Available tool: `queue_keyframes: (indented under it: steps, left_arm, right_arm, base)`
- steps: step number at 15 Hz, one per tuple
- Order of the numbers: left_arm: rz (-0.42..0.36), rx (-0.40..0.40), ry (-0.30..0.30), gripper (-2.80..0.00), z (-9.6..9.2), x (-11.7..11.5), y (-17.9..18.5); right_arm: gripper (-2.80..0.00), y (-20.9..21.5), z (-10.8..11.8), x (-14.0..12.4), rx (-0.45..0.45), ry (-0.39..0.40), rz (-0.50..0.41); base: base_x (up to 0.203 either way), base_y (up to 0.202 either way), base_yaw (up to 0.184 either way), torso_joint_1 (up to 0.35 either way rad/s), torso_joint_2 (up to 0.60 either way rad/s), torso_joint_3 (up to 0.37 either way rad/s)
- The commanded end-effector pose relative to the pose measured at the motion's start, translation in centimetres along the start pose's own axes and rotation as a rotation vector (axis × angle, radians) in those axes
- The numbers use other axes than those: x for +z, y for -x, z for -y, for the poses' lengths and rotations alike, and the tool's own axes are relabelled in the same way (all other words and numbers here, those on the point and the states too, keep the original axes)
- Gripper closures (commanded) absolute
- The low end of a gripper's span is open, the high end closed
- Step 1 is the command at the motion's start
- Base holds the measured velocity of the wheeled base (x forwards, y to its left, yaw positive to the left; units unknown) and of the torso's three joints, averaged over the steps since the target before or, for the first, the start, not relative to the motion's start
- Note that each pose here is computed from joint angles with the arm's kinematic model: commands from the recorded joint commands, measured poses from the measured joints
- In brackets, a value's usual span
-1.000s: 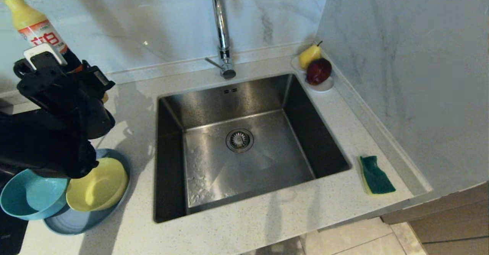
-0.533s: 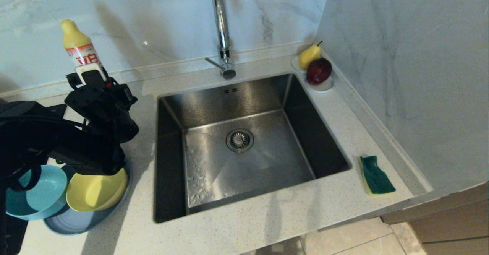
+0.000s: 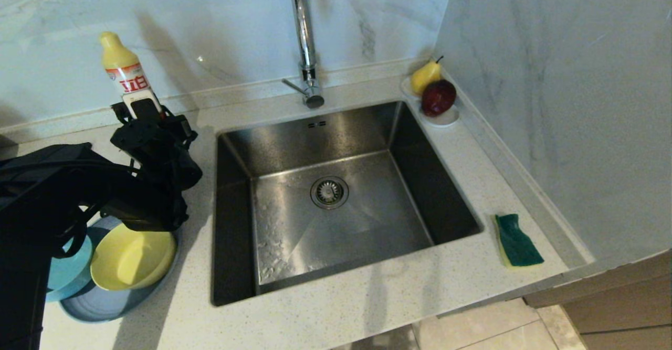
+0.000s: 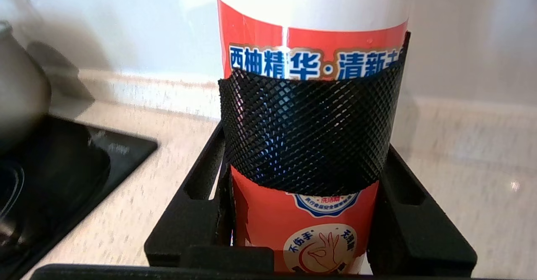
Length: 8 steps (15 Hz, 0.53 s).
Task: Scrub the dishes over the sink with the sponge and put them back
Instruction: Place the dish soap on the table
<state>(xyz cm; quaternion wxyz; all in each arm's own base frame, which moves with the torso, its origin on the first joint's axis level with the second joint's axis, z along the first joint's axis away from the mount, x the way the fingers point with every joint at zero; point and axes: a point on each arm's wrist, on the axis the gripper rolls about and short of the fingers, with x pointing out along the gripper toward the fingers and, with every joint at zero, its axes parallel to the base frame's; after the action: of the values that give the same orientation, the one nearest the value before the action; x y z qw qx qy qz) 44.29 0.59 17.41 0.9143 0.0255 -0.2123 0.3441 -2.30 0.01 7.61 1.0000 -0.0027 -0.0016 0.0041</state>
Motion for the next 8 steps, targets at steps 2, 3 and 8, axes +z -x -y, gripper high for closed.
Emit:
queue_keyframes:
  steps: [2,3,8]
  left_arm:
    - [0.050,0.020,0.032,0.00,0.5,0.7,-1.0]
    - [0.054,0.022,0.035,0.00,0.6,0.4,-1.1]
    - [0.058,0.029,0.035,0.00,1.2,-1.4,-1.7]
  right_arm:
    - [0.00,0.0,0.0,0.0,0.001,0.001,0.001]
    - [0.00,0.0,0.0,0.0,0.001,0.001,0.001]
    - [0.00,0.0,0.0,0.0,0.001,0.001,0.001]
  base:
    - [0.000,0.000,0.000,0.000,0.00,0.000]
    - [0.000,0.000,0.000,0.000,0.00,0.000]
    - [0.000,0.000,0.000,0.000,0.00,0.000]
